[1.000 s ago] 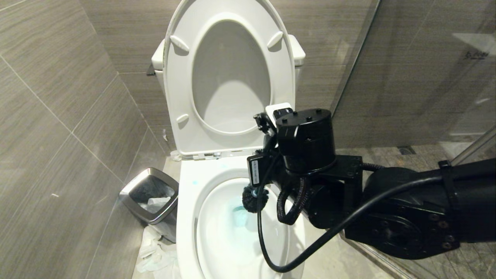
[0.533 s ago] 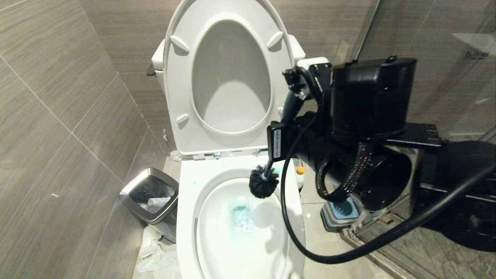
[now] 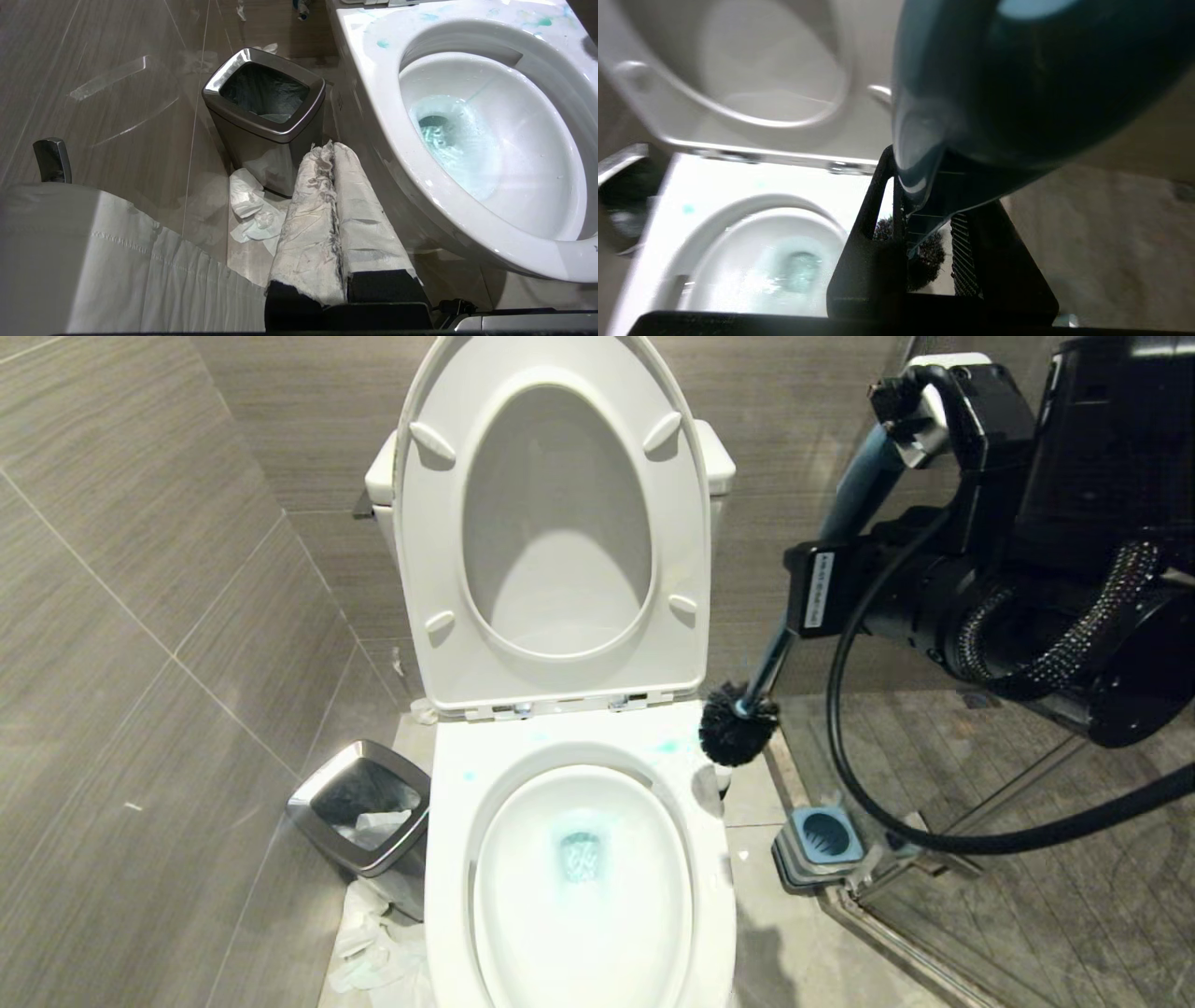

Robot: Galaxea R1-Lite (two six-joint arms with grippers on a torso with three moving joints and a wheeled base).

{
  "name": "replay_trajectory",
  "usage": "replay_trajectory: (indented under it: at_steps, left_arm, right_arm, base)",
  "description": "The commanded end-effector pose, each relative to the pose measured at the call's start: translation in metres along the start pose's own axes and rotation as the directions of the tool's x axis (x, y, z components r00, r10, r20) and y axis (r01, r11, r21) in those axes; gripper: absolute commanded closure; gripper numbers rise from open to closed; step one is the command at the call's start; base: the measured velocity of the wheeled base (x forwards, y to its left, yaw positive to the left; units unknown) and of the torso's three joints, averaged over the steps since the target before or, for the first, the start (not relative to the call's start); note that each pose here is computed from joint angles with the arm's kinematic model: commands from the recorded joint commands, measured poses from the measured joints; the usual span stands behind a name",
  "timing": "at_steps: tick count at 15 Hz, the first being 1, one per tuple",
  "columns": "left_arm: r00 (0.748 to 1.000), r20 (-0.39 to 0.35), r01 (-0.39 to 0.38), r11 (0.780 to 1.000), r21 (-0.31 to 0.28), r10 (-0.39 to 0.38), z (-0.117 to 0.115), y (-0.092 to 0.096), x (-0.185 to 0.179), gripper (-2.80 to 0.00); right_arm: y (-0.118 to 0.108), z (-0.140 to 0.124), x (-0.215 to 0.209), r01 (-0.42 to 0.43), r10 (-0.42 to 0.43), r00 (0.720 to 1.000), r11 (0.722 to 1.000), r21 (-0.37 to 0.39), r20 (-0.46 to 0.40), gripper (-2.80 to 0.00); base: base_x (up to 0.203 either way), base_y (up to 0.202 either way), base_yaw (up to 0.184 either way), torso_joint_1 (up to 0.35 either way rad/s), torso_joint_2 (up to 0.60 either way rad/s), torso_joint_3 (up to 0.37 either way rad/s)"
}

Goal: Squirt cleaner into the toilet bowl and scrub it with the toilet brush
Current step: Put the toilet brush back

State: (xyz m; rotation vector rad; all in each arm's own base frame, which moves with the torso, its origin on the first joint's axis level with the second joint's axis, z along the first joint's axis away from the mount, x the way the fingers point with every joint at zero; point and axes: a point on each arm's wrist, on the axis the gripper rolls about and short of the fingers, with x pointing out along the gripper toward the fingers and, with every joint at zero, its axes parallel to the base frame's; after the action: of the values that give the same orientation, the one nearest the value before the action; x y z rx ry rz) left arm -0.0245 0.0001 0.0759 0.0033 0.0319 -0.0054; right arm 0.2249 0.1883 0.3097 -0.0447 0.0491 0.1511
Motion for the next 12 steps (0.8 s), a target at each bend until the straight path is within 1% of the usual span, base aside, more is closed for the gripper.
replay_trajectory:
  at_steps: [1, 3, 5, 7, 9, 10, 12]
  left_arm:
    - [1.0, -0.002, 0.001, 1.0, 0.0, -0.001, 0.0, 0.0, 0.0, 0.0]
    - [1.0, -0.002, 0.0, 1.0, 0.0, 0.0, 0.0, 0.0, 0.0, 0.0]
    - [1.0, -0.002, 0.001, 1.0, 0.0, -0.001, 0.0, 0.0, 0.0, 0.0]
    - [1.0, -0.002, -0.001, 1.0, 0.0, 0.001, 0.0, 0.0, 0.0, 0.0]
    - [1.0, -0.002, -0.001, 1.0, 0.0, 0.001, 0.0, 0.0, 0.0, 0.0]
    - [1.0, -0.002, 0.0, 1.0, 0.0, 0.0, 0.0, 0.0, 0.0, 0.0]
    - [1.0, -0.002, 0.001, 1.0, 0.0, -0.001, 0.0, 0.0, 0.0, 0.0]
  right_arm:
    - [-0.024, 0.004, 0.003, 0.075, -0.075, 0.997, 0.997, 0.007, 0.001, 0.0]
    - [-0.047, -0.001, 0.015, 0.153, -0.153, 0.988, 0.988, 0.002, -0.018, 0.0]
    - [-0.072, -0.015, 0.027, 0.195, -0.195, 0.979, 0.981, -0.012, -0.062, 0.0]
    - [-0.097, -0.035, 0.04, 0.224, -0.224, 0.967, 0.974, -0.018, -0.123, 0.0]
    - [-0.116, -0.055, 0.055, 0.245, -0.241, 0.956, 0.97, 0.004, -0.168, 0.0]
    - [-0.125, -0.064, 0.064, 0.258, -0.251, 0.952, 0.966, 0.017, -0.173, 0.0]
    - [-0.136, -0.083, 0.079, 0.264, -0.255, 0.949, 0.964, 0.024, -0.187, 0.0]
  base:
    - [0.0, 0.0, 0.0, 0.0, 0.0, 0.0]
    - [0.0, 0.0, 0.0, 0.0, 0.0, 0.0]
    - [0.0, 0.0, 0.0, 0.0, 0.0, 0.0]
    - [0.0, 0.0, 0.0, 0.0, 0.0, 0.0]
    - [0.0, 0.0, 0.0, 0.0, 0.0, 0.0]
    - [0.0, 0.0, 0.0, 0.0, 0.0, 0.0]
    - [0.0, 0.0, 0.0, 0.0, 0.0, 0.0]
